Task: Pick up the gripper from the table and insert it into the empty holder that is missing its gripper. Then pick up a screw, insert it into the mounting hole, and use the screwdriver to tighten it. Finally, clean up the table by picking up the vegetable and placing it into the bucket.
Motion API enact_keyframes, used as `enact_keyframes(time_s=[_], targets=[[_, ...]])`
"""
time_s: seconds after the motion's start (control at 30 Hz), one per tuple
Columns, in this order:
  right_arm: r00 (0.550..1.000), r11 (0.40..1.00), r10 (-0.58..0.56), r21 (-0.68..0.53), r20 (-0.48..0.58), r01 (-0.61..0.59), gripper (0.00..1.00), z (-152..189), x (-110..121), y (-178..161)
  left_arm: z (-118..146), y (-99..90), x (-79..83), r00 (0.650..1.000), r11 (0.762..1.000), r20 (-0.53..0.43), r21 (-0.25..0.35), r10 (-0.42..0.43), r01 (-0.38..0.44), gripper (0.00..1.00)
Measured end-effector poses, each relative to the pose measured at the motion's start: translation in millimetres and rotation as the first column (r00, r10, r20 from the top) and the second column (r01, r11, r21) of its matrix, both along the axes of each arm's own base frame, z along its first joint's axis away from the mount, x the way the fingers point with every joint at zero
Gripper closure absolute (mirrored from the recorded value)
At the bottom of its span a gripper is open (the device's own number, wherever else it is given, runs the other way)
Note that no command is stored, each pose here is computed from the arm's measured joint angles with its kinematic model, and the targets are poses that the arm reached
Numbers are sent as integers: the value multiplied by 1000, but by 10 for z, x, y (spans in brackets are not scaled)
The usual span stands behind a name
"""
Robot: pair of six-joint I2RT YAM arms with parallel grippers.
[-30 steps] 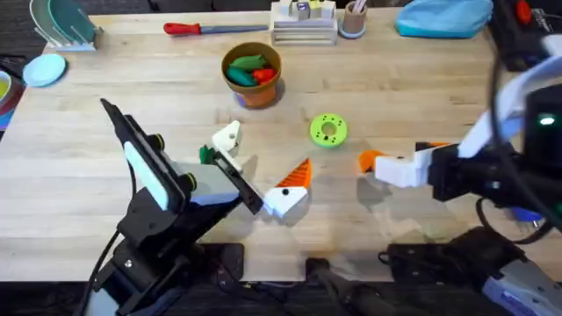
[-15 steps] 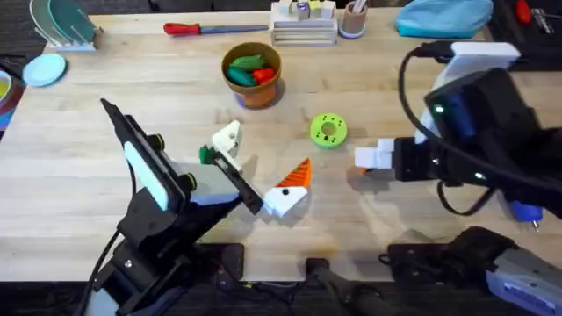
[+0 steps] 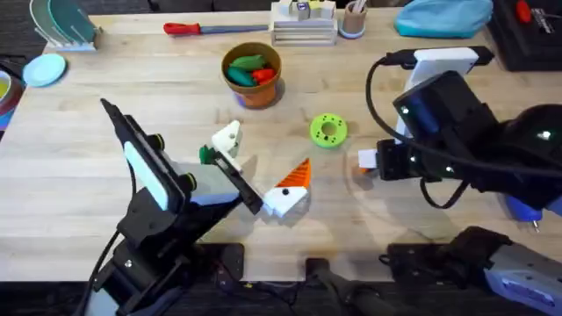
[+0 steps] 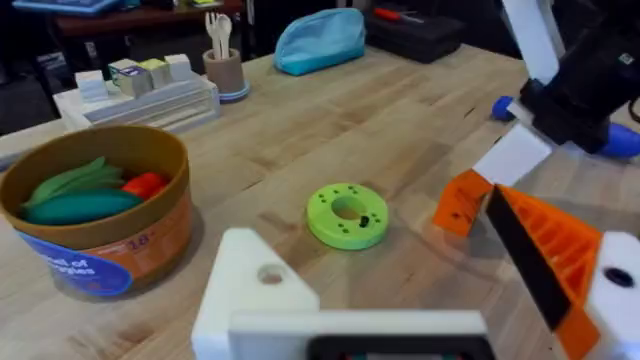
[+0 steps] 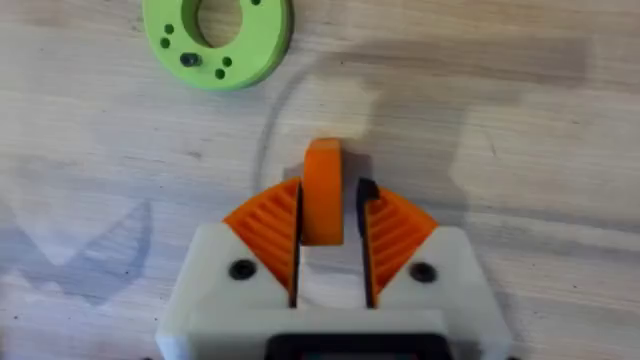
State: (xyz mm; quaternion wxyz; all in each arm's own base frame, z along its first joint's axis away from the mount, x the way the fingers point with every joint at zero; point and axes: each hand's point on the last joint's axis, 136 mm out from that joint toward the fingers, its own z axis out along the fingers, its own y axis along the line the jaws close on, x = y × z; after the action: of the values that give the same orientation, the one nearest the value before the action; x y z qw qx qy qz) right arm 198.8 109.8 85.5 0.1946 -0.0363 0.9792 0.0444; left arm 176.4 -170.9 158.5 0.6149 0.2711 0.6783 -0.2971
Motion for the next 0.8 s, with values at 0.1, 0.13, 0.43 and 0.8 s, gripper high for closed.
enact_keyframes(time_s=[0.1,0.13,0.43,0.8], targets=[[1000,1000,3,-1,0,-3,746,0,-2,3,1,0,0,1000,1000,0,0,0,0,8],[1000,1000,5,-2,1,-5,789,0,-1,2,1,0,0,1000,1000,0,0,0,0,8],[998,999,9,30,57,-11,986,213,83,54,1,0,0,1000,1000,0,0,0,0,8],[962,947,20,305,271,-105,989,768,512,589,1,0,0,1000,1000,0,0,0,0,7]])
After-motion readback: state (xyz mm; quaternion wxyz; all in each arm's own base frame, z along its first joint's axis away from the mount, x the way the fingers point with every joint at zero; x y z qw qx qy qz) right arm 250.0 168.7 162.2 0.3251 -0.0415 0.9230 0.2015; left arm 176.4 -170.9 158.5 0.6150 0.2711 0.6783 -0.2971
